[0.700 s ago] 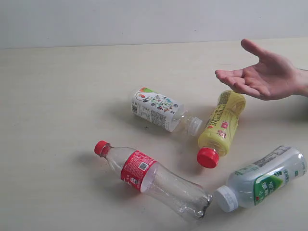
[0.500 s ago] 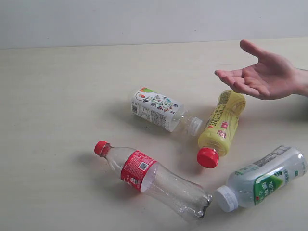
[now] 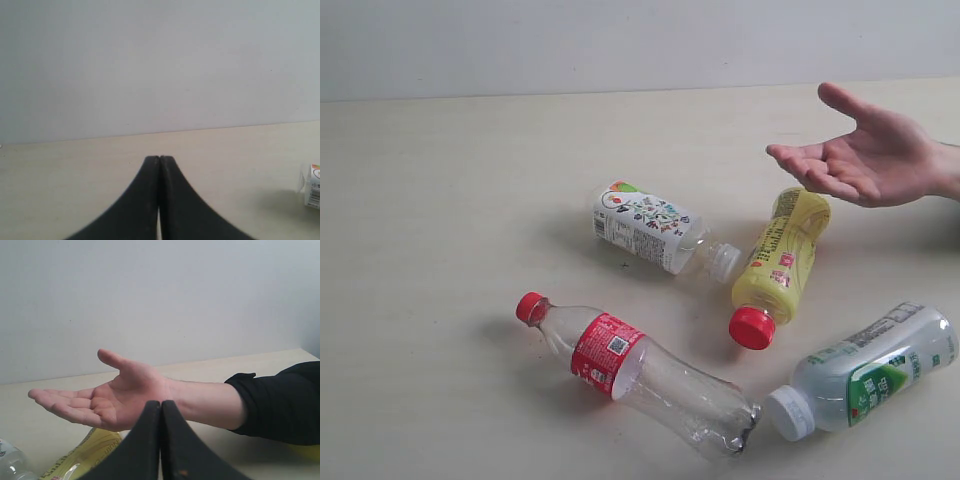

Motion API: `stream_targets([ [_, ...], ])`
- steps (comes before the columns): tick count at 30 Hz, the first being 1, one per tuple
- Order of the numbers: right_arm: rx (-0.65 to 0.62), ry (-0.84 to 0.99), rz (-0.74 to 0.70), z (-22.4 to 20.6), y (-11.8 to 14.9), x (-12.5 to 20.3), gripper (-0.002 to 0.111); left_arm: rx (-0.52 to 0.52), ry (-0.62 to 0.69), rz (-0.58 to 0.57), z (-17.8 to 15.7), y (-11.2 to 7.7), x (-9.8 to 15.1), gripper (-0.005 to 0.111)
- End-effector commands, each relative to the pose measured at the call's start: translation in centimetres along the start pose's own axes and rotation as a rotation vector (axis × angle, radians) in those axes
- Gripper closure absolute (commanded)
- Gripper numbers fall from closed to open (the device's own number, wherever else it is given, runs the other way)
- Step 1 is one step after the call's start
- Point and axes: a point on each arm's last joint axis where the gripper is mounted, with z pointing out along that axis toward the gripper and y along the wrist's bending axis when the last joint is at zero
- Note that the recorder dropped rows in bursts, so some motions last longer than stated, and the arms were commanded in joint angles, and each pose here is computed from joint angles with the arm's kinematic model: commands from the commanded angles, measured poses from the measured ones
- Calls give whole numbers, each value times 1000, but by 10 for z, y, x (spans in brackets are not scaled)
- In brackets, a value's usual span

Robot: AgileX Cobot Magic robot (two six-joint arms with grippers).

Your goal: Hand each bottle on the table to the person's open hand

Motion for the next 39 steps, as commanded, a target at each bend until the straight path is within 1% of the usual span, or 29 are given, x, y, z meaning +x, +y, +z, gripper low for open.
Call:
stream_targets([
  [1,-2,-6,-9,0,0,1,108,-6,1,20,0,0,1,107],
  [5,-2,-6,-6,0,0,1,108,-6,-4,20,0,0,1,107],
  [6,-2,-6,-6,0,0,1,108,-3,-73,64,0,0,-6,107],
  [7,-2,-6,-6,0,0,1,108,3,-134,5,-1,-1,-11,107],
  [8,-2,-6,-8,0,0,1,108,7,-134,-52,-1,-1,-11,107],
  [9,-2,-6,-8,0,0,1,108,12,-127,-143,-1,0,-10,107],
  [11,-2,-6,-8,0,0,1,108,19,-134,-228,-1,-1,-11,107],
  [12,-2,-6,-6,0,0,1,108,22,-154,-228,-1,-1,-13,107],
  [13,-2,-6,-6,0,0,1,108,30,-186,-251,-2,-1,-16,107],
  [14,-2,-6,-6,0,0,1,108,36,-191,-294,-2,-1,-16,107],
  [15,-2,-6,-6,0,0,1,108,59,-220,-441,-3,-1,-19,107],
  [16,-2,-6,-8,0,0,1,108,80,-245,-535,-3,-1,-22,107],
  [17,-2,-6,-8,0,0,1,108,90,-261,-563,-4,-1,-23,107],
  [19,-2,-6,-8,0,0,1,108,146,-340,-536,-6,-5,-31,107],
  [20,-2,-6,-8,0,0,1,108,206,-408,-492,-9,-9,-38,107],
  [21,-2,-6,-8,0,0,1,108,271,-435,-465,-9,-14,-42,107],
  [22,-2,-6,-7,0,0,1,108,328,-437,-466,-8,-18,-45,107],
  [24,-2,-6,-7,0,0,1,108,416,-402,-418,-2,-26,-62,107],
  [25,-2,-6,-7,0,0,1,108,441,-388,-401,1,-29,-72,107],
  [26,-2,-6,-7,0,0,1,108,458,-354,-418,9,-30,-80,107],
  [28,-2,-6,-7,0,0,1,108,478,-341,-412,19,-31,-96,107],
  [29,-2,-6,-7,0,0,1,108,491,-350,-406,25,-31,-107,107],
  [31,-2,-6,-7,0,0,1,108,500,-349,-408,36,-31,-123,107],
  [33,-2,-6,-7,0,0,1,108,534,-379,-385,47,-33,-146,107],
  [35,-2,-6,-7,0,0,1,108,595,-418,-302,56,-37,-171,107],
  [36,-2,-6,-7,0,0,1,108,625,-436,-243,58,-40,-182,107],
  [37,-2,-6,-7,0,0,1,108,649,-435,-184,62,-43,-188,107],
  [38,-2,-6,-7,0,0,1,108,662,-416,-75,66,-45,-197,107],
  [39,-2,-6,-7,0,0,1,108,662,-374,-17,72,-46,-199,107],
])
